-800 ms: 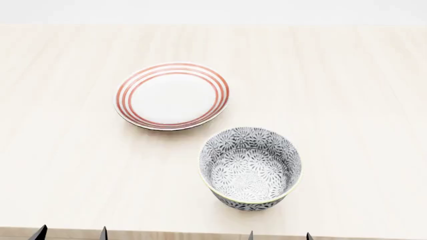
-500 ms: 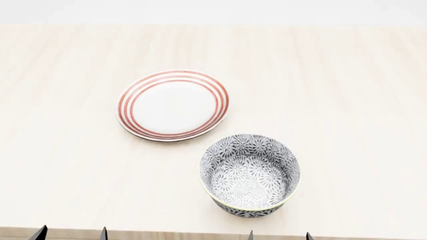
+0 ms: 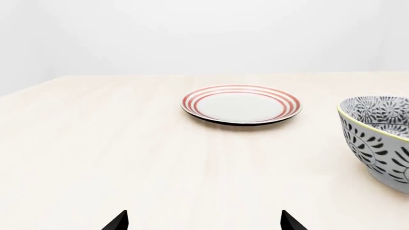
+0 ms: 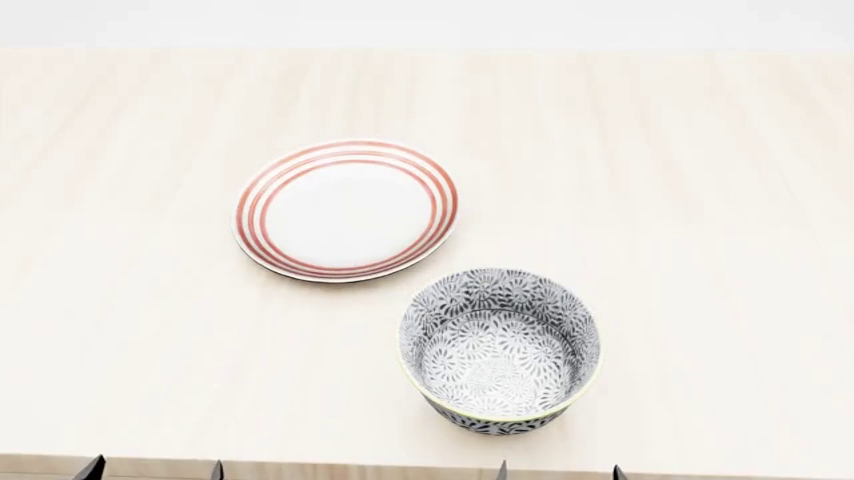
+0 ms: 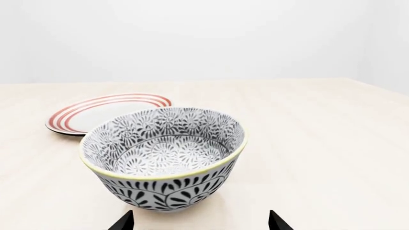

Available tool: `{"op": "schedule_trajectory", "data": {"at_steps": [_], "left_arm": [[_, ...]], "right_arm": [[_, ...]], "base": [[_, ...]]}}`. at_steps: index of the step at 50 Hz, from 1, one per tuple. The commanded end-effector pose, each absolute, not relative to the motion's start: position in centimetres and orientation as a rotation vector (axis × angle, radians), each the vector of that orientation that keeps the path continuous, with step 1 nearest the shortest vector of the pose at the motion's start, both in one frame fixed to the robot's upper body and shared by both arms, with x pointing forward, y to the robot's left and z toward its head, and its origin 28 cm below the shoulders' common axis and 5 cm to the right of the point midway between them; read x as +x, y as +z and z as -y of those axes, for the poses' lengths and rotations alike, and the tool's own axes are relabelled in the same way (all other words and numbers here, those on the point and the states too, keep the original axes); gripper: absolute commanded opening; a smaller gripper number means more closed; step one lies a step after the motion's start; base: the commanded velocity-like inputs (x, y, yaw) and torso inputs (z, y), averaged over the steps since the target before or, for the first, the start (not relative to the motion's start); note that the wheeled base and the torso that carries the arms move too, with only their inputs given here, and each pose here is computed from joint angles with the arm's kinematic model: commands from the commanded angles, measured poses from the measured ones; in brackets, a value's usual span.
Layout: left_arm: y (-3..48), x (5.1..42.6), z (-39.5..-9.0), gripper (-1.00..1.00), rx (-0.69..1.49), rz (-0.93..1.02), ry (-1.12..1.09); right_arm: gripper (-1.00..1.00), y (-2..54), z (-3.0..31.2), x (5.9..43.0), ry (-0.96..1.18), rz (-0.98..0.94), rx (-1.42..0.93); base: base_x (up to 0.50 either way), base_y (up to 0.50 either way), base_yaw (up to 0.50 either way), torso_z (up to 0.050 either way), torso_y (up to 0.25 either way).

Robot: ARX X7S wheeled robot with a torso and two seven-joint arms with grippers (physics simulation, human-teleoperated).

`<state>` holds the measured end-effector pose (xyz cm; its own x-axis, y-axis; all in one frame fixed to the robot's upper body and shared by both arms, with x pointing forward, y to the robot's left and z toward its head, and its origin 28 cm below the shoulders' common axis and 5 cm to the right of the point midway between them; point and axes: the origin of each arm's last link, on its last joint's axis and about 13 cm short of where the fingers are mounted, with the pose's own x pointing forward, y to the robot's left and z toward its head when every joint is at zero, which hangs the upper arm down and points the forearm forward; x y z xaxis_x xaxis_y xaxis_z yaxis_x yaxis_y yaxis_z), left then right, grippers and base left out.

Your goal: Put the bowl on the plate.

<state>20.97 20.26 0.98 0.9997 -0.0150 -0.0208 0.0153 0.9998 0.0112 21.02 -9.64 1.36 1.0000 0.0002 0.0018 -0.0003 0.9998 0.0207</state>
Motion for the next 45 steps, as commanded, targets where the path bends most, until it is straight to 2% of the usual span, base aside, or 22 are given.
{"op": "schedule_trajectory", "data": {"at_steps": [1,5,6,7,10,16,26,41,45], "left_arm": [[1.5,21.0,-20.3,1.0,-0.007,-0.01,-0.004],[5.4,22.0,-21.4,1.0,-0.06,0.146,0.064],[6.1,22.1,-21.6,1.0,-0.069,0.18,0.082],[7.5,22.3,-22.0,1.0,-0.078,0.251,0.112],[11.8,22.2,-23.5,1.0,-0.054,0.481,0.213],[14.8,20.8,-24.6,1.0,0.007,0.707,0.312],[16.6,19.5,-24.6,1.0,0.038,0.852,0.355],[16.0,19.8,-24.5,1.0,0.037,0.82,0.352],[15.4,20.3,-24.2,1.0,0.035,0.745,0.314]], "right_arm": [[1.0,1.8,9.7,21.2,-0.014,0.029,0.021],[1.0,4.6,10.4,22.1,-0.103,0.203,0.078],[1.0,6.2,11.0,22.6,-0.165,0.308,0.115],[1.0,6.2,11.0,22.6,-0.165,0.308,0.115],[1.0,10.1,12.3,23.1,-0.27,0.538,0.179],[1.0,13.7,13.0,22.3,-0.293,0.791,0.179],[1.0,14.9,13.3,21.7,-0.327,0.865,0.239],[1.0,14.5,13.0,21.8,-0.302,0.84,0.225],[1.0,14.3,12.8,21.8,-0.294,0.813,0.211]], "base": [[0.0,0.0,0.0,0.0,0.0],[0.0,0.0,0.0,0.0,0.0],[0.0,0.0,0.0,0.0,0.0],[0.0,0.0,0.0,0.0,0.0],[0.0,0.0,0.0,0.0,0.0],[0.07,0.0,0.0,0.0,0.0],[0.45,0.0,0.0,0.0,0.0],[0.5,0.0,0.0,0.0,0.0],[0.38,0.0,0.0,0.0,0.0]]}}
